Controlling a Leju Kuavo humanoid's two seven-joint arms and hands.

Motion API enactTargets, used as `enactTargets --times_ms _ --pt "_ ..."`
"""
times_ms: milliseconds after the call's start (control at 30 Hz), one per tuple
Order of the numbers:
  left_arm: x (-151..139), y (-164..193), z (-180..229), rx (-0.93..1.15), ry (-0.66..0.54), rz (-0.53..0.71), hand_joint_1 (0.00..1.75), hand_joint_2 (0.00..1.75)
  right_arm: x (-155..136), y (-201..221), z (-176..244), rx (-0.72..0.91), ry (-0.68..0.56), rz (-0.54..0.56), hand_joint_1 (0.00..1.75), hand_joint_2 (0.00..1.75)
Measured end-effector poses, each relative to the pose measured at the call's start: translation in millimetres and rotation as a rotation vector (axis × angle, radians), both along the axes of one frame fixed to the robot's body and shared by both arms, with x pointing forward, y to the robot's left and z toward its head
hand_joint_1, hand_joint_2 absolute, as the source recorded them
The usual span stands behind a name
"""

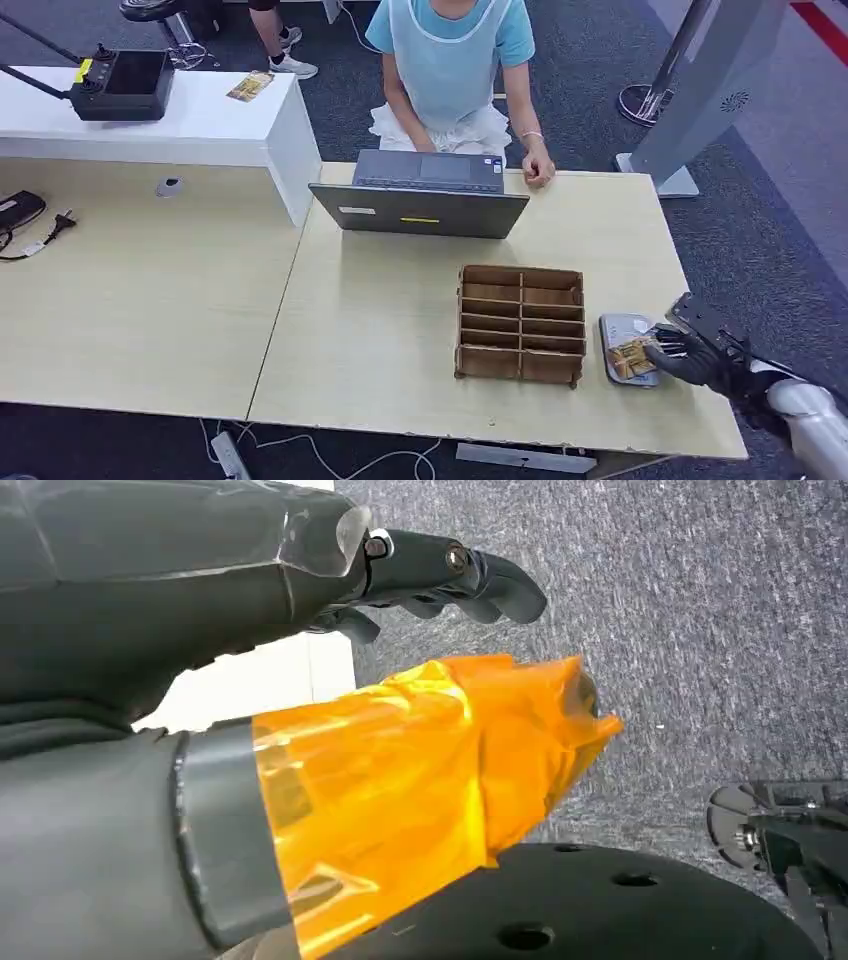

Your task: Pass the card to the sensor for recognition and then transmit it.

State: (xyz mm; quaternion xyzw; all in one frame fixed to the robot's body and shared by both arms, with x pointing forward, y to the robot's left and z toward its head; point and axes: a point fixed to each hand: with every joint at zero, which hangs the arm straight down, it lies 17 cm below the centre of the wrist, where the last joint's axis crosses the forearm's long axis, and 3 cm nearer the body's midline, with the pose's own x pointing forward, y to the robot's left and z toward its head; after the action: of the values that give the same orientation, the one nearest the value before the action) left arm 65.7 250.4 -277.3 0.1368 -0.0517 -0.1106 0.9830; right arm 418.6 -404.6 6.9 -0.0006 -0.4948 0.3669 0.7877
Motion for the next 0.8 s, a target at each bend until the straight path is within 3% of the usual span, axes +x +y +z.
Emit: enactTargets --times_ms 467,800 --pt "0 0 0 0.000 0.001 -0.001 0.00 0.00 8 -8 -1 -0.005 -0.020 -0.053 1.75 1.75" --pt "-2 0 0 0.001 0.009 0.003 0.00 0.00 26 -20 -6 -0.172 -0.090 -0.093 1.75 1.75"
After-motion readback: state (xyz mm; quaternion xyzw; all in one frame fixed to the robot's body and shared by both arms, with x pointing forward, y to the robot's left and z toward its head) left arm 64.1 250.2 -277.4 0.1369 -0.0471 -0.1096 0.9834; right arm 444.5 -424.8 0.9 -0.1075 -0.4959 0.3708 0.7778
